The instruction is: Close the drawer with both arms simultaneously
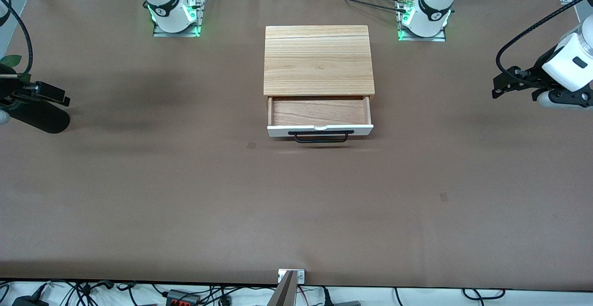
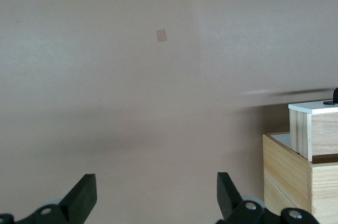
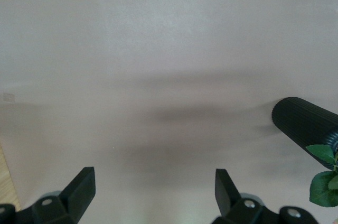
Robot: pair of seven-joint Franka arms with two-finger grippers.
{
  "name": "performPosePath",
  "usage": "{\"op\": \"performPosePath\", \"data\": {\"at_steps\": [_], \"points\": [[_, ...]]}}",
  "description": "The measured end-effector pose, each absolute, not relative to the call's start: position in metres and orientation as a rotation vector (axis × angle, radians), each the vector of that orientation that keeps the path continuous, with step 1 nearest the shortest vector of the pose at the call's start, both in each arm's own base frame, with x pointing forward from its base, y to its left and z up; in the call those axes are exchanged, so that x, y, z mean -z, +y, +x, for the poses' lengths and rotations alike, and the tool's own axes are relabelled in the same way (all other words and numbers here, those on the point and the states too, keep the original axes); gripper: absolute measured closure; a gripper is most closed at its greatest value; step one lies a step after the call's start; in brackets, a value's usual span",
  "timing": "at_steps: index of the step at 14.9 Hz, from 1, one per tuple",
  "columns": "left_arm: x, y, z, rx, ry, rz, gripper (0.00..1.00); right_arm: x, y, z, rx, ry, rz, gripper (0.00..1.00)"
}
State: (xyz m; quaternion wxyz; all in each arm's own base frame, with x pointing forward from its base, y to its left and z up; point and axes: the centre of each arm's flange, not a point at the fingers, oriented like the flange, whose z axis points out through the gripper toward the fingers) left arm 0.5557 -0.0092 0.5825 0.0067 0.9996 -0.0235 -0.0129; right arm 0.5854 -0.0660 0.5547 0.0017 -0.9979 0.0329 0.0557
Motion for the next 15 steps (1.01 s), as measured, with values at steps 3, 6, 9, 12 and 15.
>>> {"op": "performPosePath", "data": {"at_steps": [3, 6, 9, 12, 15], "points": [[-0.582, -0.009, 0.556, 0.042, -0.069, 3.127, 0.00, -0.555, -0.066, 0.585, -0.176, 0.104, -3.131, 0.00], [-0.582, -0.009, 0.556, 0.043, -0.068, 3.127, 0.00, -0.555, -0.066, 0.585, -0.177, 0.104, -3.131, 0.00], [-0.582, -0.009, 0.556, 0.044, -0.064, 3.127, 0.00, -0.555, -0.066, 0.585, -0.177, 0.103, -3.131, 0.00], [-0.582, -0.008, 0.556, 0.046, -0.062, 3.127, 0.00, -0.554, -0.063, 0.586, -0.177, 0.093, -3.132, 0.00], [-0.577, -0.010, 0.557, 0.062, -0.067, 3.127, 0.00, -0.550, -0.051, 0.588, -0.188, 0.062, -3.132, 0.00]]}}
